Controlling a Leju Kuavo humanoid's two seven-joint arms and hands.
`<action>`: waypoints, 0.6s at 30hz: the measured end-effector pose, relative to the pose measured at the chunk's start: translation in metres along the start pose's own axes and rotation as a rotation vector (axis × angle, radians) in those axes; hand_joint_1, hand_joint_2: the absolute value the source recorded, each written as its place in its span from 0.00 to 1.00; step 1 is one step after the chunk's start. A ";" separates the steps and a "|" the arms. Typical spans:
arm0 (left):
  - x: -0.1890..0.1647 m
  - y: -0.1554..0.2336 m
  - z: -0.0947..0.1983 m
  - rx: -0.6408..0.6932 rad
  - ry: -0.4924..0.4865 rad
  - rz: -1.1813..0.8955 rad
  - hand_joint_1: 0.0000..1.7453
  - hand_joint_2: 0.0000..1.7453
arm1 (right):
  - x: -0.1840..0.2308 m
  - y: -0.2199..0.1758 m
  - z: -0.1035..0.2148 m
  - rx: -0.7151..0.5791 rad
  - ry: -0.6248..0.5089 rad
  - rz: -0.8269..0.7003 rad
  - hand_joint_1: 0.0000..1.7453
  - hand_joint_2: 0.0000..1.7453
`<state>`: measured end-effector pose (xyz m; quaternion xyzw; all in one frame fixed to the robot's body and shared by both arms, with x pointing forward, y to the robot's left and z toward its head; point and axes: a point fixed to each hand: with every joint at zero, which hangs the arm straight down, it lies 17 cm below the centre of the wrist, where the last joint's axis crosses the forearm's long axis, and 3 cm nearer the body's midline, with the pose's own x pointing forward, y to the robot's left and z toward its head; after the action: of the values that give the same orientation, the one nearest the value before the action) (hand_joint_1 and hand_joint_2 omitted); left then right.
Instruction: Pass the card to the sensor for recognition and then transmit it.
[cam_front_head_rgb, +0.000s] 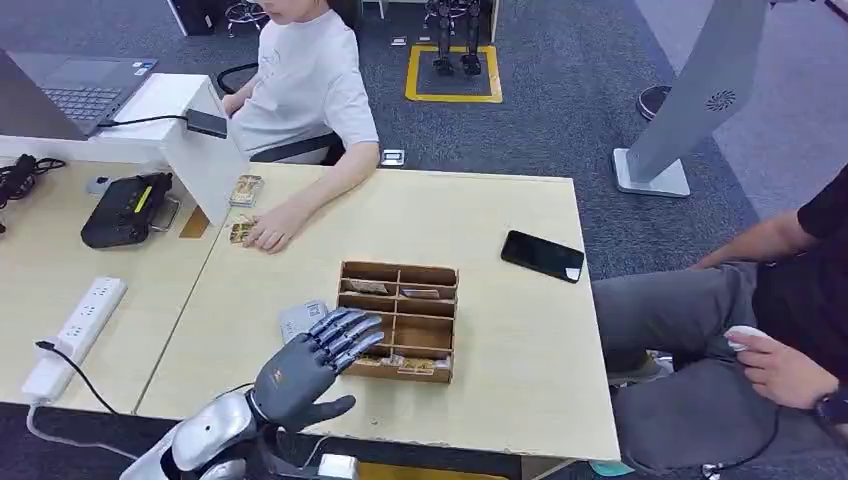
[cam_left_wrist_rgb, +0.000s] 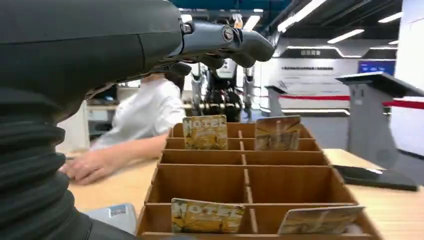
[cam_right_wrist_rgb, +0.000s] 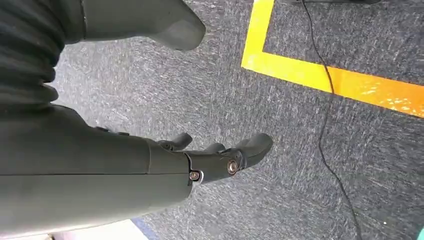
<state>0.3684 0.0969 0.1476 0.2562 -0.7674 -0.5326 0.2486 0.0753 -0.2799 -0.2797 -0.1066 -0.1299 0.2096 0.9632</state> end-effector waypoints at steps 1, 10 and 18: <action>-0.001 -0.005 -0.001 -0.002 0.007 -0.008 0.00 1.00 | 0.002 -0.001 0.000 0.000 -0.002 0.000 0.00 1.00; -0.006 -0.049 -0.008 -0.064 0.099 0.018 0.00 1.00 | 0.009 -0.002 -0.001 -0.003 -0.003 0.001 0.00 1.00; -0.006 -0.072 -0.006 -0.108 0.137 0.052 0.00 1.00 | 0.008 -0.001 -0.001 -0.001 0.002 0.002 0.00 1.00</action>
<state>0.3856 0.0750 0.0803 0.2582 -0.7250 -0.5479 0.3277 0.0831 -0.2780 -0.2789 -0.1074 -0.1289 0.2104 0.9631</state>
